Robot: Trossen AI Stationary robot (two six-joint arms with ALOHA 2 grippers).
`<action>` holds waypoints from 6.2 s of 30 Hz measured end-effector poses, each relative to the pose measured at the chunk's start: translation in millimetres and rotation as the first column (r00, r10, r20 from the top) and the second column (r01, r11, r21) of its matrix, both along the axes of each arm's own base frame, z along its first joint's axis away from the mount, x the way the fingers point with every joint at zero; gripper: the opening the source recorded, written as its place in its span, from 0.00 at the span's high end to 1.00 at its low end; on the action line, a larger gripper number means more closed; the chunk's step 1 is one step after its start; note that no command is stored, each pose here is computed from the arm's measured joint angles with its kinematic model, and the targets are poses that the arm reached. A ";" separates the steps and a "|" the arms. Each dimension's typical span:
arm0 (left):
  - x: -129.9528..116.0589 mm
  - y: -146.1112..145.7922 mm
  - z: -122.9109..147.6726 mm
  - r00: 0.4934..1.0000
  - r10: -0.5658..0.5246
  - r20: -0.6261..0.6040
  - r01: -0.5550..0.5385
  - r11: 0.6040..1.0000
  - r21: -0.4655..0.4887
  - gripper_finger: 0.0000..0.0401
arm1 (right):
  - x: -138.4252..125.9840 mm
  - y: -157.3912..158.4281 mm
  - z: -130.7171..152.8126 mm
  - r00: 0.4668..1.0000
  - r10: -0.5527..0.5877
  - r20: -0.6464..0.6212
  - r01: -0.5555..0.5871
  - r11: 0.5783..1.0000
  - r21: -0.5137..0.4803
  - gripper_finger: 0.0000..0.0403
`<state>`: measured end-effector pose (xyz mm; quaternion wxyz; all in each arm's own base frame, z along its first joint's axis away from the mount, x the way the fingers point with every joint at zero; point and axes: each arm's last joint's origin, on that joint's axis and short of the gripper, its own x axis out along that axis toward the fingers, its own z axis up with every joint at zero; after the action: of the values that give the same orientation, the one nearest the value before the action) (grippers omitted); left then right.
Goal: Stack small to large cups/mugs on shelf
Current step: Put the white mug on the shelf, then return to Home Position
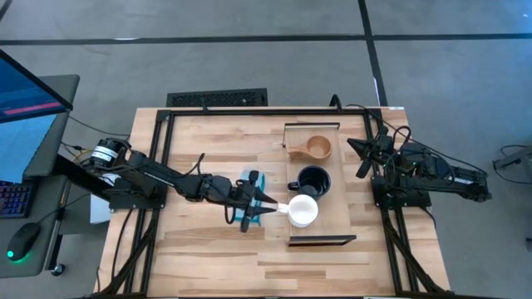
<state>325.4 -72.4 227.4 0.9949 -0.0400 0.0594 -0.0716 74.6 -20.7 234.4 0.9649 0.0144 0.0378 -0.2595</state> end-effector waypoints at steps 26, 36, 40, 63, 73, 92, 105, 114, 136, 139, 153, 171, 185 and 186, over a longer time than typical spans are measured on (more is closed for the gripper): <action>40.0 -7.6 7.5 0.999 0.038 -0.018 -0.038 0.999 0.032 0.73 | -0.1 0.0 -1.1 1.000 0.000 -0.021 -0.001 1.000 -0.010 0.96; 40.5 -7.8 8.9 0.999 0.041 -0.017 -0.041 0.999 0.007 0.73 | -0.3 0.0 -2.6 0.999 0.001 -0.038 -0.001 1.000 -0.011 0.96; 40.6 -8.0 9.3 0.999 0.037 -0.014 -0.037 0.999 0.003 0.73 | -0.3 0.0 -2.6 0.999 0.001 -0.038 -0.001 1.000 -0.011 0.95; 40.3 -9.6 9.5 1.000 -0.010 -0.013 0.010 1.000 -0.003 0.73 | -0.3 0.0 -2.6 0.999 0.001 -0.038 -0.001 1.000 -0.011 0.95; 40.4 -9.3 9.5 1.000 0.000 -0.014 -0.001 1.000 -0.012 0.73 | -0.2 0.0 -2.7 0.999 0.001 -0.042 -0.002 1.000 -0.017 0.96; 69.2 -15.3 0.1 0.998 -0.012 -0.069 0.013 1.000 0.018 0.73 | 0.2 -0.1 -3.3 0.999 0.001 -0.044 -0.002 1.000 -0.015 0.96; 75.2 -16.5 -0.9 0.994 -0.008 -0.112 0.012 0.999 0.031 0.73 | 0.2 -0.1 -3.2 0.999 0.001 -0.045 -0.002 1.000 -0.016 0.96; 73.5 -16.9 0.8 0.993 -0.016 -0.117 0.024 0.997 0.076 0.73 | 0.1 -0.1 -3.1 0.999 0.001 -0.045 -0.002 1.000 -0.016 0.96; 33.7 -22.8 15.3 0.952 0.150 -0.266 -0.102 0.977 0.188 0.73 | 0.1 -0.1 -2.9 0.999 0.001 -0.042 -0.001 1.000 -0.011 0.95; 30.6 -19.8 8.8 0.919 0.233 -0.318 -0.167 0.961 0.221 0.73 | 0.1 -0.1 -2.9 0.999 0.001 -0.042 -0.001 1.000 -0.010 0.96; -68.1 2.6 28.0 0.888 0.434 -0.153 -0.400 0.892 0.210 0.73 | 0.2 -0.1 -2.2 0.999 0.002 -0.037 -0.002 1.000 -0.015 0.95; -149.2 83.6 -5.3 0.965 0.241 0.104 -0.255 0.955 0.151 0.73 | 5.8 -0.4 13.5 0.997 0.013 0.080 0.017 0.935 -0.355 0.93; -157.8 128.2 -6.2 0.956 0.275 0.098 -0.288 0.945 0.153 0.73 | 3.0 -21.5 2.4 0.987 -0.137 0.089 0.160 0.924 -0.347 0.94; -157.9 128.5 -6.2 0.955 0.281 0.098 -0.293 0.944 0.154 0.73 | 2.3 -23.3 1.5 0.986 -0.142 0.084 0.163 0.927 -0.338 0.94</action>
<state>167.5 56.1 221.2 0.9960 0.0379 0.0216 0.0779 76.8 -44.1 235.9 0.9301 -0.1440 -0.0375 -0.3357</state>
